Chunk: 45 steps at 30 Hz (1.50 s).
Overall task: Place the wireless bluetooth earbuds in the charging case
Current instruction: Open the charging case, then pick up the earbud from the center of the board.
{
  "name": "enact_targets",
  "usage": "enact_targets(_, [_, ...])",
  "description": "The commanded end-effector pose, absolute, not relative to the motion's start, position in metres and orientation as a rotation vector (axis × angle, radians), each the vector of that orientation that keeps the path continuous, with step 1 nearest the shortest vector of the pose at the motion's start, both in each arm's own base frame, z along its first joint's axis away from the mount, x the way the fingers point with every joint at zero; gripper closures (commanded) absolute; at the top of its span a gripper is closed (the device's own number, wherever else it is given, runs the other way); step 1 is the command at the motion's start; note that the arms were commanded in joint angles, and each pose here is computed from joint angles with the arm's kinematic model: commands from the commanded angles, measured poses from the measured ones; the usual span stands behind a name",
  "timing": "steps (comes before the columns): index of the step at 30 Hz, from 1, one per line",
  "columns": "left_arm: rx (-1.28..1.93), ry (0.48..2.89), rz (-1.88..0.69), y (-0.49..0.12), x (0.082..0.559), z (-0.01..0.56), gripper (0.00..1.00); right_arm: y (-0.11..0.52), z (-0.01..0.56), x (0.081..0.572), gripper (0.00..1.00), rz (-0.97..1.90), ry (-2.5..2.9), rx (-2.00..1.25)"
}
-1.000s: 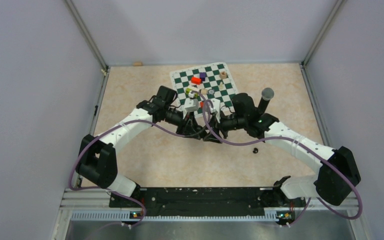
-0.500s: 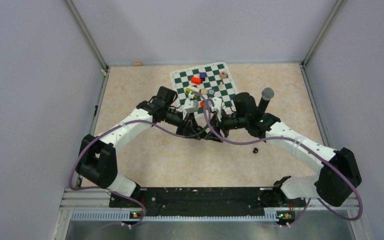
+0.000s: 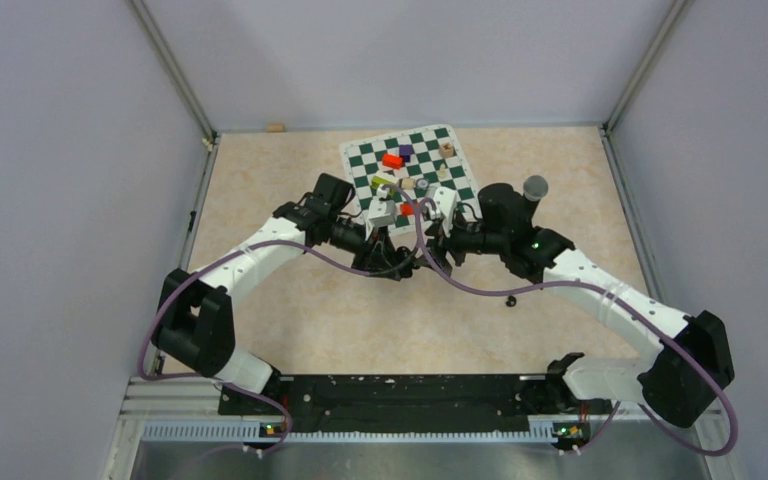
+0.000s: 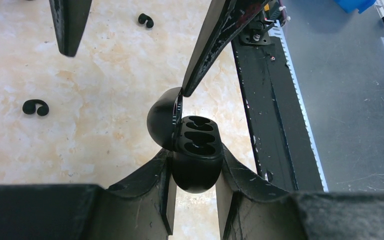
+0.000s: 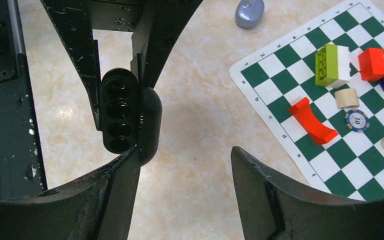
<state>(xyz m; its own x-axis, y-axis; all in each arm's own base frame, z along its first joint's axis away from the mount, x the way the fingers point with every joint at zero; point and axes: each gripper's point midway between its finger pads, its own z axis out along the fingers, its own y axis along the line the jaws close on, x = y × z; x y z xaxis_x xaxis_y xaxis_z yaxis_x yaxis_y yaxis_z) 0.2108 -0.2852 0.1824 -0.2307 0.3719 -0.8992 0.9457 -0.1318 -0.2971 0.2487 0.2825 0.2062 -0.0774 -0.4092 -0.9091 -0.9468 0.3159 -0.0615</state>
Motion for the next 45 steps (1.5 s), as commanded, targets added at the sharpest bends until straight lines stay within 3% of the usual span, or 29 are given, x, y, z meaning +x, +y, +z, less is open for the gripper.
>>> enact_targets(1, [1.491, 1.527, -1.395, -0.286, 0.203, 0.198, 1.0, 0.269, 0.236, 0.258, 0.33, 0.617, 1.564, -1.225])
enact_targets(8, [1.451, 1.556, -1.356, -0.277, 0.218, 0.198, 1.0, 0.248, 0.265, 0.255, 0.27, 0.601, 1.514, -1.218])
enact_targets(13, [1.445, 1.556, -1.275, -0.26, 0.226, 0.206, 1.0, 0.224, 0.247, 0.287, 0.29, 0.586, 1.639, -1.144])
enact_targets(19, [1.445, 1.568, -1.189, -0.226, 0.227, 0.208, 1.0, 0.194, 0.198, 0.335, 0.39, 0.516, 1.93, -0.945])
enact_targets(29, [1.36, 1.54, -1.188, -0.208, 0.224, 0.203, 1.0, 0.202, 0.131, 0.349, 0.63, 0.623, 2.171, -0.791])
enact_targets(39, [1.304, 1.513, -1.052, -0.206, 0.229, 0.206, 1.0, 0.217, 0.076, 0.356, 0.67, 0.527, 2.32, -0.772])
enact_targets(45, [1.297, 1.524, -1.044, -0.205, 0.231, 0.203, 1.0, 0.222, 0.055, 0.357, 0.8, 0.535, 2.406, -0.754])
